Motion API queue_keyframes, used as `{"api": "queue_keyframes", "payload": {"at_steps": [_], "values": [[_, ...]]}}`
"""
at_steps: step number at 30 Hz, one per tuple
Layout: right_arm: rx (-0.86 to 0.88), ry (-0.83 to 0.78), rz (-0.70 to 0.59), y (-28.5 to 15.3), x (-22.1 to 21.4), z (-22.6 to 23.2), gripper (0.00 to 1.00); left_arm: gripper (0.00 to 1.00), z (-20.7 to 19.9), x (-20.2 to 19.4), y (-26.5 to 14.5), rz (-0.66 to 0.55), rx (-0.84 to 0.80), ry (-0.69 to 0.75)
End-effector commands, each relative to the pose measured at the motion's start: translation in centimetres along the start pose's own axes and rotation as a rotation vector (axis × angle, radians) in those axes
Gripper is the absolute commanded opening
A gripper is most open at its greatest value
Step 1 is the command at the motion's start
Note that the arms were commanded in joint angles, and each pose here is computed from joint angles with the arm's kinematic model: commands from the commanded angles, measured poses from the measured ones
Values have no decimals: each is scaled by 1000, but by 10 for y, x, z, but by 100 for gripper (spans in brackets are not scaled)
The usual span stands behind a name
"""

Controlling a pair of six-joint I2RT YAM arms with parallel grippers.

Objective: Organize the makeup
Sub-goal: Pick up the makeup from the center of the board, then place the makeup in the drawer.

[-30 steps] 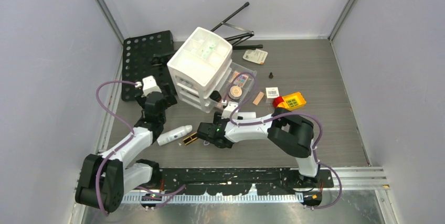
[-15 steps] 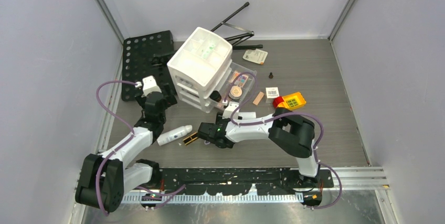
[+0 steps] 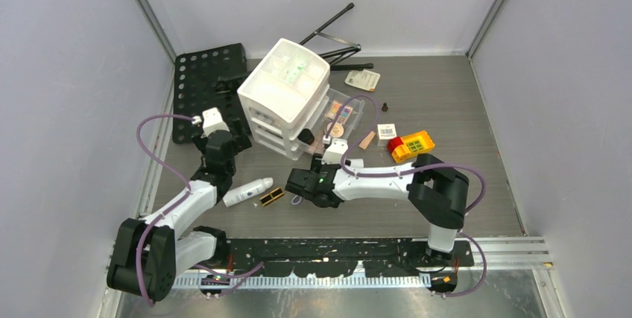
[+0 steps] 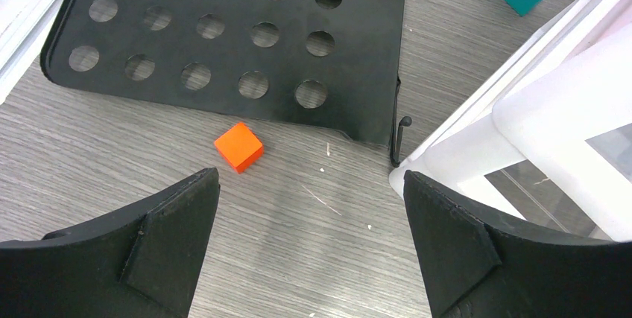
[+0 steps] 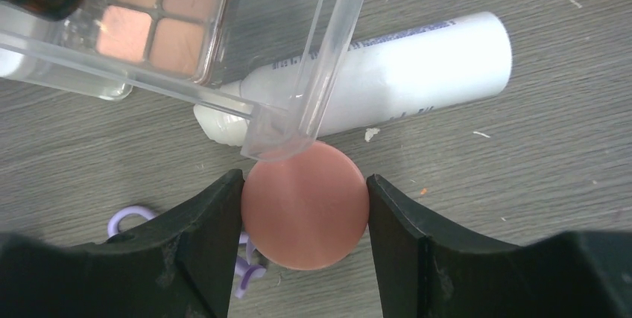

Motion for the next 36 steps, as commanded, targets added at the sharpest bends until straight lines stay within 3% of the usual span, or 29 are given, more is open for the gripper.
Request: {"api": "queue_keyframes", "payload": {"at_steps": [1, 8, 16, 25, 36], "values": [[10, -21, -59, -14, 27, -12, 49, 96, -10, 21, 2, -60, -19, -45], [65, -173, 52, -29, 16, -28, 48, 96, -10, 21, 2, -61, -18, -46], [312, -171, 197, -60, -1, -24, 45, 96, -9, 21, 1, -62, -15, -45], [308, -183, 15, -93, 94, -30, 47, 96, -9, 21, 1, -60, -14, -44], [313, -135, -29, -28, 189, -8, 47, 96, -8, 21, 1, -64, -12, -46]]}}
Point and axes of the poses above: each gripper's point midway between its finger pads, its own y axis out along the fingers, its own z axis along the line the jaws close on, x = y × z, the point moved 2 cm from there along -y, back along the fingers, and after that the axes turned 7 degrees about -y, right-handed, at the moved point
